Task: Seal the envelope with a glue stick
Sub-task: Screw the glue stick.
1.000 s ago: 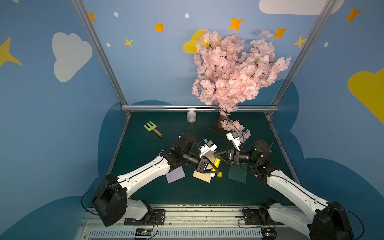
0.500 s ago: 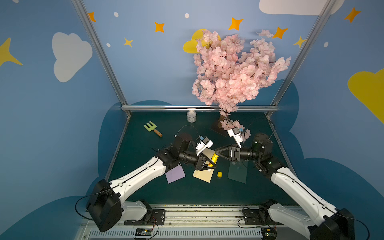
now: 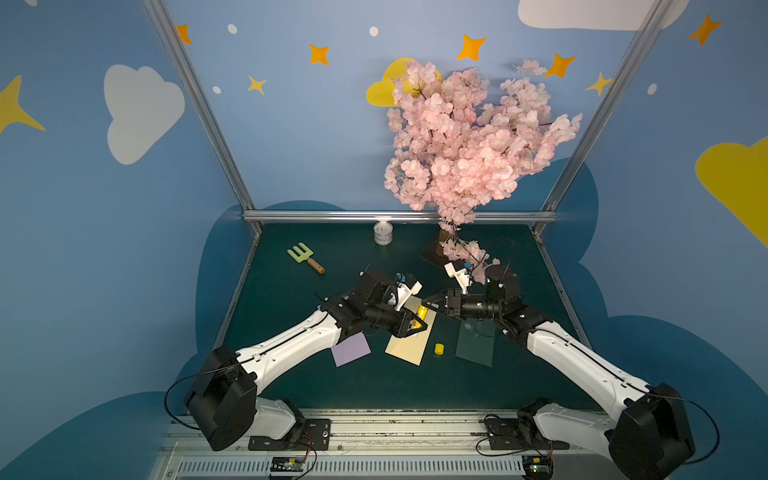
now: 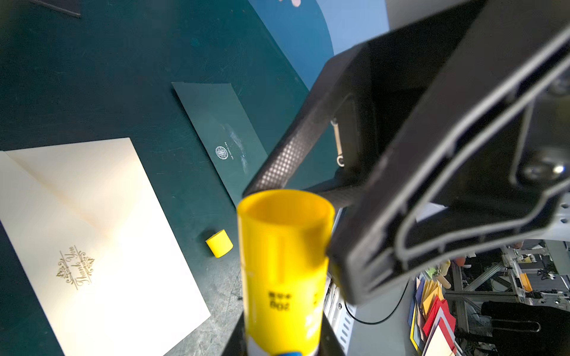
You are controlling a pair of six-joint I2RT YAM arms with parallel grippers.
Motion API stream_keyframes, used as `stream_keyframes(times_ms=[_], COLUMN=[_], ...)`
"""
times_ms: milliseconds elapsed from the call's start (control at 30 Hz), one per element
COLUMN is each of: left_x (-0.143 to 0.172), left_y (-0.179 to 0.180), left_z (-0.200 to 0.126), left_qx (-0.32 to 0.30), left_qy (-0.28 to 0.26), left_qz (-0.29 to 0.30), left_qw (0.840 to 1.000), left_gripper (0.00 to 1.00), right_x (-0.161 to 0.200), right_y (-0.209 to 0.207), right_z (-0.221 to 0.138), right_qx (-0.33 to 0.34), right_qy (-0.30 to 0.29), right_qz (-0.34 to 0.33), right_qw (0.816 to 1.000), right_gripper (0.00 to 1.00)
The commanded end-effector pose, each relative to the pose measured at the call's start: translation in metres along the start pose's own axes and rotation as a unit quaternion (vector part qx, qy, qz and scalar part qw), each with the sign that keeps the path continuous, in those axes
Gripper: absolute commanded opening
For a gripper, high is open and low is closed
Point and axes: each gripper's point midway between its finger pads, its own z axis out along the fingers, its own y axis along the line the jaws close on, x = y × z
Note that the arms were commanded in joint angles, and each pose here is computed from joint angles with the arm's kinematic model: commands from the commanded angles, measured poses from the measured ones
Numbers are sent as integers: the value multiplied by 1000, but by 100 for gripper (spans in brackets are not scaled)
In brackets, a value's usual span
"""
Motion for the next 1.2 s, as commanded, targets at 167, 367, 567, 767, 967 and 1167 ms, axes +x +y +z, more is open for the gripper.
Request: stream_keyframes(times_ms=[167,367,567,767,967,1167], left_x=[-6,-7,-7,-14,-17,-9], left_y=[-15,-16,-17,-50,-91,-122], left_z=[2,1,1,-12,-31,-56], left_qx=[20,21,27,116,234,308], left_qy=[-1,-4,-4,0,16,33], left_qz=[16,12,9,20,28,40], left_qw=[1000,1000,1000,993,972,950], left_gripper=[2,3,2,3,3,3], right_x=[-11,-12,-5,17,41,60], right_y=[-2,0,5,41,79,112], right_z=[6,8,4,-11,-33,-57], right_qx=[2,-3,-11,-101,-206,-287], right_qy=[-17,-14,-5,21,35,61], right_qz=[0,1,-14,-112,-193,-247], right_qw=[1000,1000,1000,988,959,924], right_gripper=[42,27,17,17,17,17])
